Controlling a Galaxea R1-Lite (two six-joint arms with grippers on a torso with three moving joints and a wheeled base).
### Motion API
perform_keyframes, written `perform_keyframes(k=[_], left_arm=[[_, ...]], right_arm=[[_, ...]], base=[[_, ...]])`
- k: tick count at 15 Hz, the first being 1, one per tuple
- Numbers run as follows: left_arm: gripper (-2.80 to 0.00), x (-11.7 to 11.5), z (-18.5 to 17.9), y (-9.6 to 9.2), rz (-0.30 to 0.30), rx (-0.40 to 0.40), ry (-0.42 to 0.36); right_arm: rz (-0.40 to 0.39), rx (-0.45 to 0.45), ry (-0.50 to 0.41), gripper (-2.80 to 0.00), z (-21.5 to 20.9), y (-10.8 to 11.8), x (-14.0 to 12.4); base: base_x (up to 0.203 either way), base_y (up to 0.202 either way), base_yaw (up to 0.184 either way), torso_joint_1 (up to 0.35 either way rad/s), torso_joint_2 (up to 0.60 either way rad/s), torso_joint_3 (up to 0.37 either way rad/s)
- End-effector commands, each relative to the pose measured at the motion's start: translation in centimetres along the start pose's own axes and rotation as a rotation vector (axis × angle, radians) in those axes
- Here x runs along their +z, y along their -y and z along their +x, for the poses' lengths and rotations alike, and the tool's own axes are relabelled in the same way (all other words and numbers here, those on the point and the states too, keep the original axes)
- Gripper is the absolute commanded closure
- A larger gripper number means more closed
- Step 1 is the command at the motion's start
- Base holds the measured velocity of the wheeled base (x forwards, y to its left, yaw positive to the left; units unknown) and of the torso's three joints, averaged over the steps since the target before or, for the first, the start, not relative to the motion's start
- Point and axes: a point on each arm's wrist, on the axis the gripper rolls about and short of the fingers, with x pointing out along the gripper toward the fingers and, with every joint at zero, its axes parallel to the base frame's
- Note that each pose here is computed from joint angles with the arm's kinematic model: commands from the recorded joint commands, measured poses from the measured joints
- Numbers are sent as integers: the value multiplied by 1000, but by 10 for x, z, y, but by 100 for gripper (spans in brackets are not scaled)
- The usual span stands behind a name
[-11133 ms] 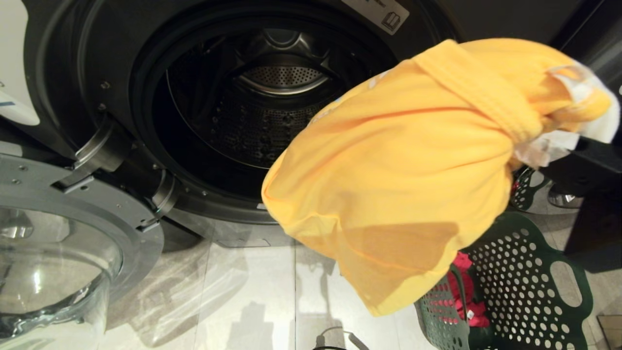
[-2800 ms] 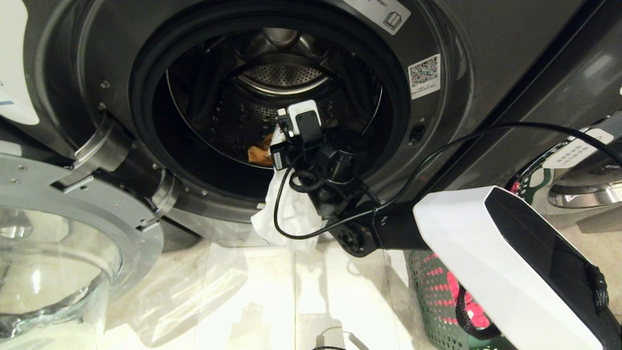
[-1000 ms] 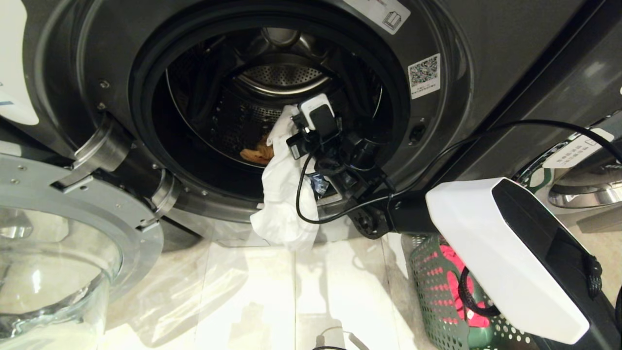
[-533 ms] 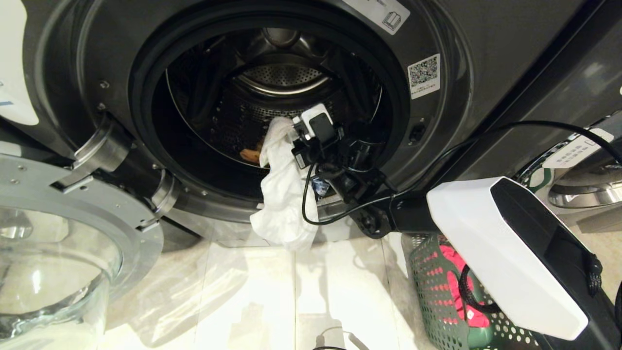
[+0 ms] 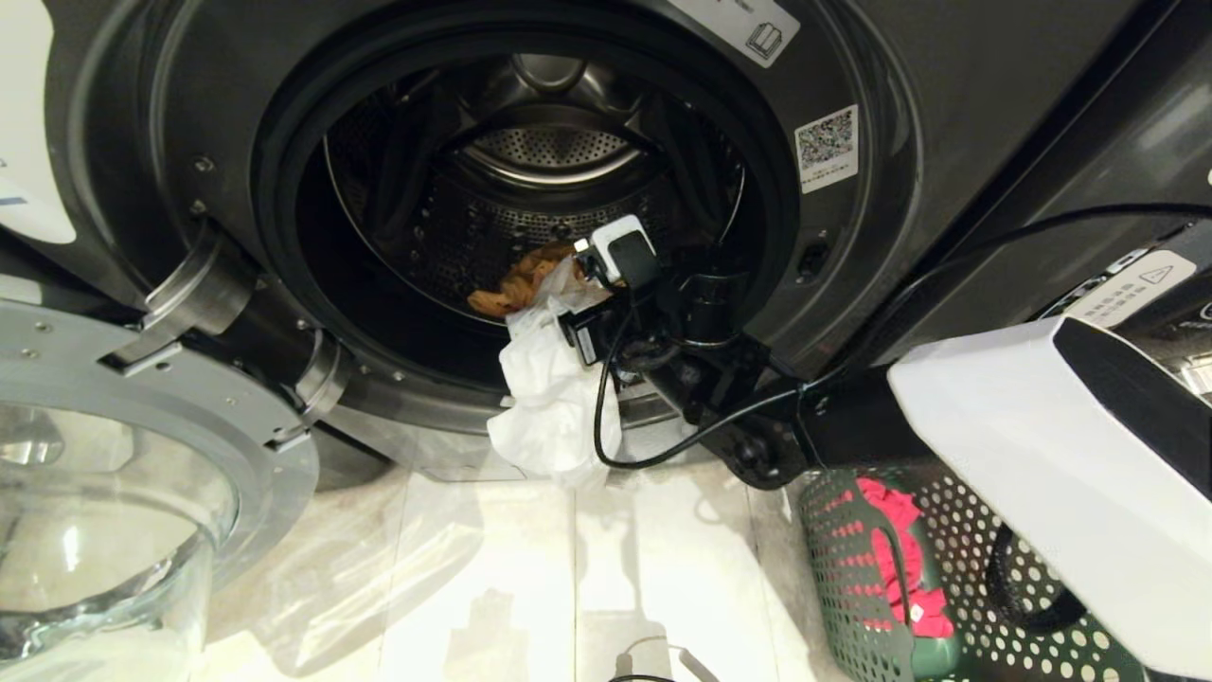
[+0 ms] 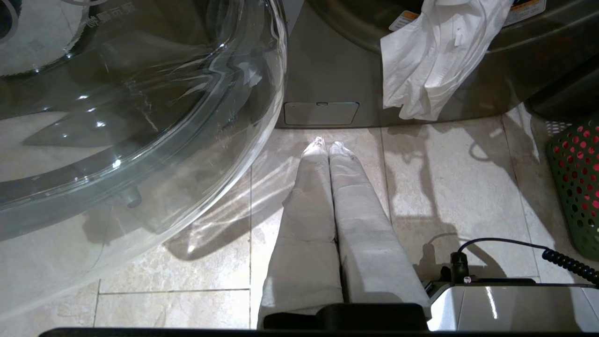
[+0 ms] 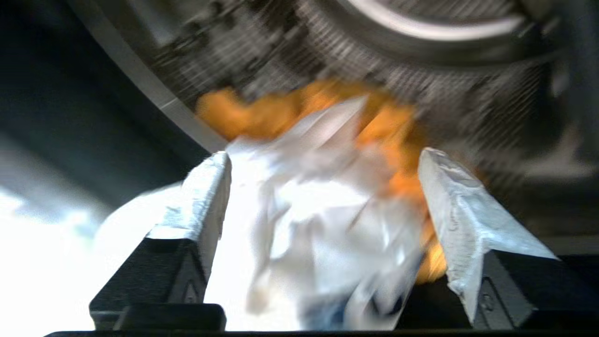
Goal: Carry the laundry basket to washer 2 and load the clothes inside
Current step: Place the clothes into the washing machine
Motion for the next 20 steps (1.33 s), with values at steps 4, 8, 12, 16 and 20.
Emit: perform_keyframes(k=[4,8,12,16,20], left_arm=[[0,0,0,0,0,1,0],[0,0,0,0,0,1,0],[0,0,0,0,0,1,0],[0,0,0,0,0,1,0],[0,0,0,0,0,1,0]], right_arm=[[140,124,-311,-280,-82,-31,21],[254,128,-607,-280,-111,-40,7],[263,102,-670,-280,-91,-63,-45],[200,18,-665,-280,-63,-76,-89],[188,-62,-645,-280,-39,-75,-108]], base=[[0,0,0,0,0,0],[0,0,0,0,0,0],[0,0,0,0,0,0],[0,0,0,0,0,0],[0,0,0,0,0,0]])
